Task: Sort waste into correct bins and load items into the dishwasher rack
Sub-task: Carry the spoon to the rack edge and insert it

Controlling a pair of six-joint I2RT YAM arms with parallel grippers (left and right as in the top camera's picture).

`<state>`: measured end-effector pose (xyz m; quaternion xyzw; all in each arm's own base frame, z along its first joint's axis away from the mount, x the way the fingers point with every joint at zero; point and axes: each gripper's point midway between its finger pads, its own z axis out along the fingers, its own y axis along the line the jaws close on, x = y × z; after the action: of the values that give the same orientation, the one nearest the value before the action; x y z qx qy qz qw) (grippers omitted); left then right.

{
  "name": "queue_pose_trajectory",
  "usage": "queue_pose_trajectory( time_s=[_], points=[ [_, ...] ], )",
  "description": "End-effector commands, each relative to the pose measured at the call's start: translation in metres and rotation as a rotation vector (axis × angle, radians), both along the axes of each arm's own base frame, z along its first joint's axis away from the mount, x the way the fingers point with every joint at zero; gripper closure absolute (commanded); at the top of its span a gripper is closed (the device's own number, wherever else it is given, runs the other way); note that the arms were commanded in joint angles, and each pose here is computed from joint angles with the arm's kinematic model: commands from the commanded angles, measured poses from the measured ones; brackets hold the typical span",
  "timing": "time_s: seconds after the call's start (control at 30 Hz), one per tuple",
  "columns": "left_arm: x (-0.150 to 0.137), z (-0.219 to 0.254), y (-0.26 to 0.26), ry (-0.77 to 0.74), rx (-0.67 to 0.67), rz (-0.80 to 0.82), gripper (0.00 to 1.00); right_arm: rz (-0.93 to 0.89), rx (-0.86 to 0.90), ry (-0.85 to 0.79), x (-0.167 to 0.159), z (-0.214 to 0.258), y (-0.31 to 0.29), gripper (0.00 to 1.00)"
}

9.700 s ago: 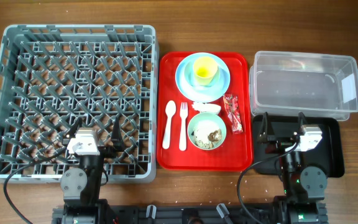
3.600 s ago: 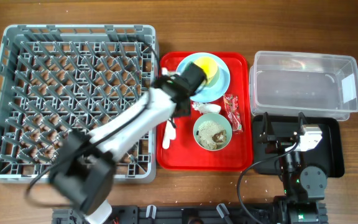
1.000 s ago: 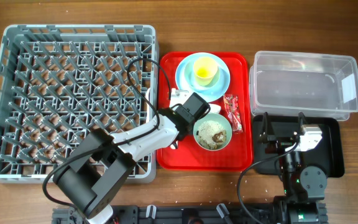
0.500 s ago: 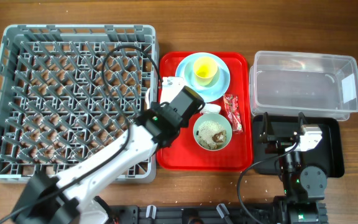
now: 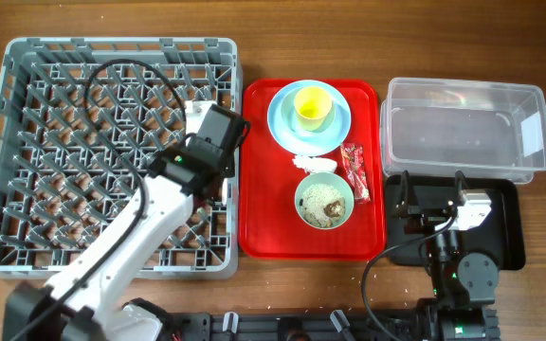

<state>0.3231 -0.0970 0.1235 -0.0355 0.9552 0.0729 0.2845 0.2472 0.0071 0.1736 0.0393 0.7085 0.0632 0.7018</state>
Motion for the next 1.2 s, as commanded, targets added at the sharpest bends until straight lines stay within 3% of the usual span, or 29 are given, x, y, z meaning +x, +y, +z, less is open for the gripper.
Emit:
queue_pose_trajectory(
  time_s=[0.0, 0.4, 0.53, 0.63, 0.73, 0.9, 0.97, 1.07, 1.13, 1.17],
  points=[
    [0.006, -0.012, -0.005, 0.030, -0.001, -0.012, 0.96, -0.015, 0.012, -0.008, 0.000, 0.002, -0.003, 0.00],
    [0.006, -0.019, -0.010, 0.053, -0.020, -0.025, 0.92, -0.014, 0.012, -0.008, 0.000, 0.002, -0.003, 0.00],
    [0.007, -0.017, -0.005, 0.040, 0.006, -0.012, 0.78, -0.015, 0.012, -0.008, 0.000, 0.002, -0.003, 0.00],
    [0.009, -0.016, -0.006, 0.031, 0.001, -0.012, 0.59, -0.014, 0.012, -0.008, 0.000, 0.002, -0.003, 0.00],
    [0.014, 0.002, -0.001, -0.030, 0.011, 0.006, 0.55, -0.014, 0.012, -0.008, 0.000, 0.002, -0.003, 0.00],
    [0.017, 0.062, -0.026, -0.149, -0.176, -0.059, 0.51, -0.014, 0.012, -0.008, 0.000, 0.002, -0.003, 0.00],
    [0.005, 0.067, -0.051, -0.104, -0.311, -0.150, 0.59, -0.015, 0.012, -0.008, 0.000, 0.002, -0.003, 0.00],
    [-0.025, 0.057, -0.083, 0.058, -0.473, -0.267, 0.60, -0.014, 0.012, -0.008, 0.000, 0.002, -0.003, 0.00],
    [-0.037, 0.053, -0.087, 0.117, -0.501, -0.285, 0.50, -0.014, 0.012, -0.008, 0.000, 0.002, -0.003, 0.00],
    [-0.041, 0.050, -0.085, 0.138, -0.492, -0.279, 0.31, -0.014, 0.012, -0.008, 0.000, 0.002, -0.003, 0.00]
  ],
)
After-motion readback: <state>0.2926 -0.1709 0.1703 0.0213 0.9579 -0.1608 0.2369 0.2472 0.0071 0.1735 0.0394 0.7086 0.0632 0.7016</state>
